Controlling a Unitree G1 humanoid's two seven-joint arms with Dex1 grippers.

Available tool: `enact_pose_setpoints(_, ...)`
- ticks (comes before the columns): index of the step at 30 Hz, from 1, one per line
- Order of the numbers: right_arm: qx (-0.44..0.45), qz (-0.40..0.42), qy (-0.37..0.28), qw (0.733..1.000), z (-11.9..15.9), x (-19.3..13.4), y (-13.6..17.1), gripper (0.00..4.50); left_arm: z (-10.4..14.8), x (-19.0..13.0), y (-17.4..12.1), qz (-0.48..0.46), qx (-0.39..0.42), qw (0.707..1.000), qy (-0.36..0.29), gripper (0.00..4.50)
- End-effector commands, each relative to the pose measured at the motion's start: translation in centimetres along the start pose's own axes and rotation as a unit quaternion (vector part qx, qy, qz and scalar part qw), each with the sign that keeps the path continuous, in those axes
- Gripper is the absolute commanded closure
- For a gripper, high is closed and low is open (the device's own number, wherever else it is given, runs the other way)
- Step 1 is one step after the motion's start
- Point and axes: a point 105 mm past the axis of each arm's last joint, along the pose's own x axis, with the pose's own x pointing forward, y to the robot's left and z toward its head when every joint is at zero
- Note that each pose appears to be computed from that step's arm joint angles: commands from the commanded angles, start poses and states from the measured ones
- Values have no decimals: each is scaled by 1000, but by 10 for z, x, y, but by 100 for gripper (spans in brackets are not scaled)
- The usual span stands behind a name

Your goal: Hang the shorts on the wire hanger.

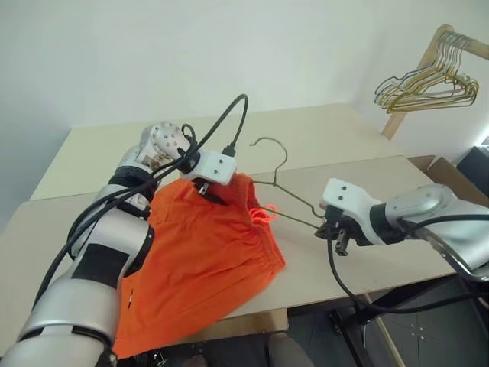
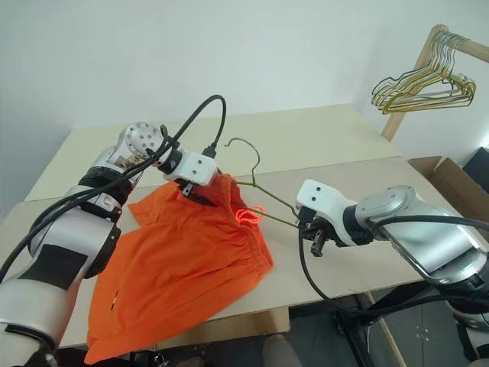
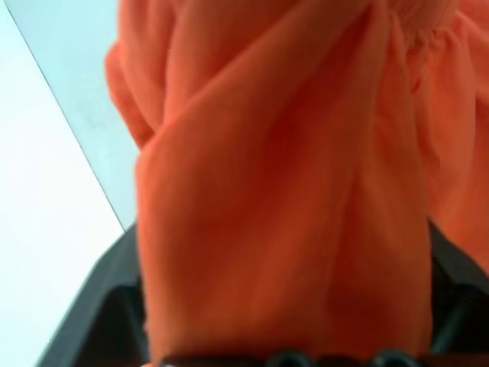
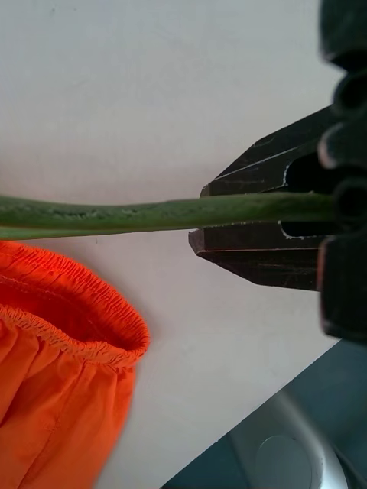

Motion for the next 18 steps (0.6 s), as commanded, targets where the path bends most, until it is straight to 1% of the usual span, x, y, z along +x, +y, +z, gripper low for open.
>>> enact_pose_setpoints(1, -20, -15, -22, 999, 14, -11, -2, 450, 6, -9, 13, 28, 18, 999, 5, 226)
enact_pose_setpoints(3, -19, -14, -23, 999, 15, -12, -3, 450, 6, -9, 13, 30, 18, 999, 3, 276)
enact_pose_setpoints(5, -18, -14, -24, 999, 16, -13, -3, 450, 6, -9, 13, 32, 16, 999, 0, 338)
enact_pose_setpoints(6, -19, -14, -24, 999, 16, -13, -3, 450, 6, -9, 13, 31, 14, 999, -2, 377)
enact_pose_setpoints(7, -22, -15, -25, 999, 17, -13, -3, 450, 6, -9, 13, 32, 11, 999, -5, 402)
enact_pose_setpoints(8, -31, -18, -28, 999, 18, -13, -3, 450, 6, -10, 13, 33, 7, 999, -6, 440)
enact_pose_setpoints(9, -42, -20, -35, 998, 19, -13, -2, 450, 5, -10, 13, 35, 4, 999, -7, 448)
enact_pose_setpoints(13, -58, -36, -60, 996, 22, -15, -3, 450, 4, -11, 14, 44, -11, 999, -16, 448)
enact_pose_setpoints(16, -56, -52, -54, 996, 14, -18, -6, 370, 2, -13, 14, 49, -25, 998, -20, 450)
enact_pose_setpoints(18, -41, -66, -56, 995, 7, -26, -8, 298, 1, -15, 14, 56, -41, 997, -26, 450)
